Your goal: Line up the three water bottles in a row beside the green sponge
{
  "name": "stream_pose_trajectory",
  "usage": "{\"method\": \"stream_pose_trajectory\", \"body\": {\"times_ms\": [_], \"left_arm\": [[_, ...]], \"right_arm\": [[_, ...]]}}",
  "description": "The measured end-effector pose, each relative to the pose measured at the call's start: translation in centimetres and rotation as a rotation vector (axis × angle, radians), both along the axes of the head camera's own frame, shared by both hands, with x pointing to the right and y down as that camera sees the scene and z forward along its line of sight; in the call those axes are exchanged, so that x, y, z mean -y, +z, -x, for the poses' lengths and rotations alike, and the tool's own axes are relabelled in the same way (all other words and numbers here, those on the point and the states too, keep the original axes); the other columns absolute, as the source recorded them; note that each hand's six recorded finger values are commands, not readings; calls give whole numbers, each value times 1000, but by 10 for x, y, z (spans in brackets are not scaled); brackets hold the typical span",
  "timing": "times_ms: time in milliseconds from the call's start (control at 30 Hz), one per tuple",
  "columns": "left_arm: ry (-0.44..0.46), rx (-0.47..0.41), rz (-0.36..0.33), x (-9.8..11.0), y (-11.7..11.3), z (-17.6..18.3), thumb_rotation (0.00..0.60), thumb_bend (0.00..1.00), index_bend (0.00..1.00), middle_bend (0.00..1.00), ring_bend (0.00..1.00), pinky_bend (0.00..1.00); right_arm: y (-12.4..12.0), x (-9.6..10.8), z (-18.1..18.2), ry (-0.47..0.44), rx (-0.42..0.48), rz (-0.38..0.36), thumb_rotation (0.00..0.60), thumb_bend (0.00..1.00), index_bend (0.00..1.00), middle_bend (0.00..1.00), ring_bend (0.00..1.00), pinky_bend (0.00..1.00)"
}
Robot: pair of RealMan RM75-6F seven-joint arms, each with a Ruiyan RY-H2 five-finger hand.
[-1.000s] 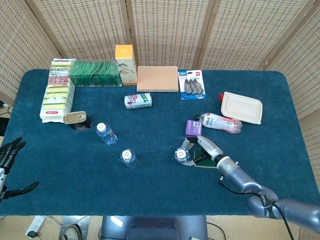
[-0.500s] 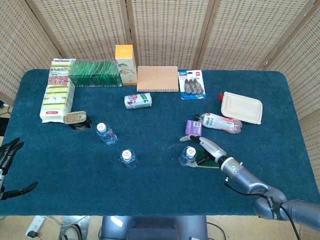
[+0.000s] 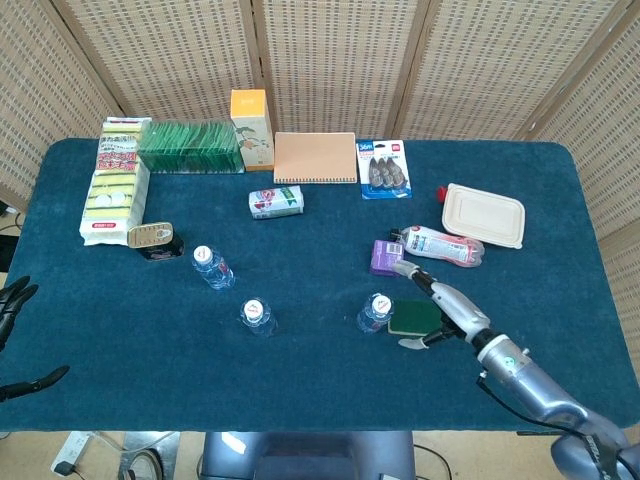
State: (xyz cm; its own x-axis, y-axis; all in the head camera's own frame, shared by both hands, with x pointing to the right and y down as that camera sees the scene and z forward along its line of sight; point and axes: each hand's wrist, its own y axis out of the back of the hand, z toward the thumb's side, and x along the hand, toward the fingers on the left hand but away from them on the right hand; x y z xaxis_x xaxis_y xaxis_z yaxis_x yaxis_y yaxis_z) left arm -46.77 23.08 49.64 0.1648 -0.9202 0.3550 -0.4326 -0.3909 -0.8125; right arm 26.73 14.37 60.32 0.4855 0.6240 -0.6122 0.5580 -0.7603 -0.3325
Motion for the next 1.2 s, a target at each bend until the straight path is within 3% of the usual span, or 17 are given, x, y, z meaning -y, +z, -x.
{"method": "stream_pose_trajectory", "body": {"times_ms": [200,367,600,800,933,1200], "left_arm": [[37,-32,53,-1,12,-1,600,121,0,0,0,0],[78,-114,123,0,29,-3,600,115,0,0,0,0],[152,-376,218,0,61,-22,600,107,0,0,0,0],[214,-550,262,4,92,-61,600,107,0,0,0,0],[209,-591,267,10,102,-77,600,106,0,0,0,0],[188,-633,311,20,124,-108,600,106,0,0,0,0]], "right_arm": [[-34,-22,-32,-3,-75,-96,600,0,10,0,0,0],[-59,-46,-62,-12,-173,-193,600,0,36,2,0,0],[-92,-71,-102,32,-366,-371,600,0,92,19,0,0],[-117,-95,-130,141,-559,-549,600,0,102,20,0,0],[-123,-113,-144,210,-639,-617,600,0,109,20,0,0],[-129,-117,-156,231,-660,-673,600,0,143,24,0,0]]}}
